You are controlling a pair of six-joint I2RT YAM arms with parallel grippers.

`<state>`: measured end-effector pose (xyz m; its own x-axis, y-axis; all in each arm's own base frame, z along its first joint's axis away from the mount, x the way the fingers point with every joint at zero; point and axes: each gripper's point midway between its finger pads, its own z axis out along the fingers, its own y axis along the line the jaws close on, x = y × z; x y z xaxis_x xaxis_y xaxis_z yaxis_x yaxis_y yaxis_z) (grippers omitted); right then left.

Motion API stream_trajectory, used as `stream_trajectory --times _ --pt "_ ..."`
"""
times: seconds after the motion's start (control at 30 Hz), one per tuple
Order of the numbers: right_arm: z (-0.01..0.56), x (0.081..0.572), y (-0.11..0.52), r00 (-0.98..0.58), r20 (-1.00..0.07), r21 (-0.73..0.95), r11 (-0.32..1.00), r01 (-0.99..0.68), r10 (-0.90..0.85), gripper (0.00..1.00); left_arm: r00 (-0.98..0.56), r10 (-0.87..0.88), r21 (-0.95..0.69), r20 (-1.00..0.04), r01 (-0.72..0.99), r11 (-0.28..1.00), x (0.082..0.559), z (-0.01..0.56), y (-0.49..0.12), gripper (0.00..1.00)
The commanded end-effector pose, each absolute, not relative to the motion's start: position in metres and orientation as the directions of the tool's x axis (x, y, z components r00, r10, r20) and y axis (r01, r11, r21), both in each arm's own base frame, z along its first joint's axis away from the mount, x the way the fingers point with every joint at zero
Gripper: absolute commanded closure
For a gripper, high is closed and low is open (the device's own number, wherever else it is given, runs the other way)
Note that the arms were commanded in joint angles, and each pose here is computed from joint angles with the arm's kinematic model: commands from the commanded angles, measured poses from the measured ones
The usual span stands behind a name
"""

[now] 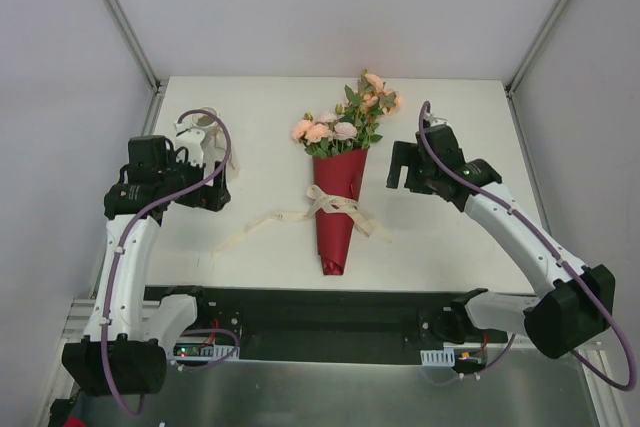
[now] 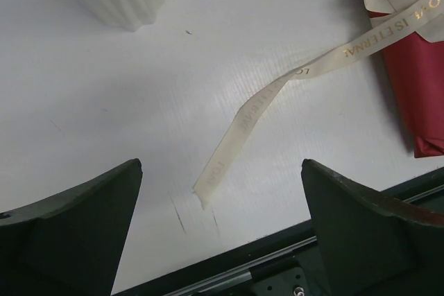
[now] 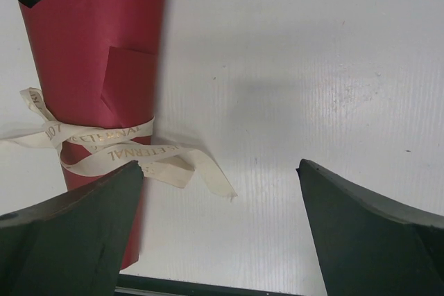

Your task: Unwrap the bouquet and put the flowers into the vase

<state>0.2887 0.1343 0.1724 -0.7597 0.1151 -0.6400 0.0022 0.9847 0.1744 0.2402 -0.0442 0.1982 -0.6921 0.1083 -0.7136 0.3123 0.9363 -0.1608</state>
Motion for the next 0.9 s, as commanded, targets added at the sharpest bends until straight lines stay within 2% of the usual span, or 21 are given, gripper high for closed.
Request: stream_trajectory --times 0.0,0.13,0.23,0.47,0.67,0.87 --pt "0.173 0.287 0.133 -0.738 -0.65 0.229 0.973 0.038 0.182 0.02 -0.685 0.142 -0.175 -0.715 0.372 0.912 0.242 0.195 -0.053 0.01" --pt "0.151 0.28 0.142 -0.759 -0.622 0.277 0.961 0.02 0.195 0.04 -0.661 0.19 -0.257 -0.726 0.517 0.817 0.237 0.192 -0.078 0.01" --pt "0.132 0.27 0.147 -0.767 -0.613 0.315 0.949 -0.018 0.189 0.06 -0.675 0.232 -0.275 -0.701 0.555 0.785 0.245 0.184 -0.089 0.01" --pt "0.089 0.243 0.165 -0.833 -0.531 0.396 0.914 -0.084 0.153 0.14 -0.658 0.432 -0.181 -0.617 0.653 0.736 0.275 0.14 -0.11 0.01" --pt "0.079 0.246 0.175 -0.838 -0.532 0.414 0.901 -0.132 0.122 0.21 -0.657 0.522 -0.142 -0.543 0.685 0.714 0.298 0.097 -0.116 0.01" --pt "0.072 0.25 0.18 -0.85 -0.517 0.414 0.899 -0.147 0.099 0.22 -0.614 0.623 -0.099 -0.485 0.747 0.658 0.306 0.064 -0.136 0.01"
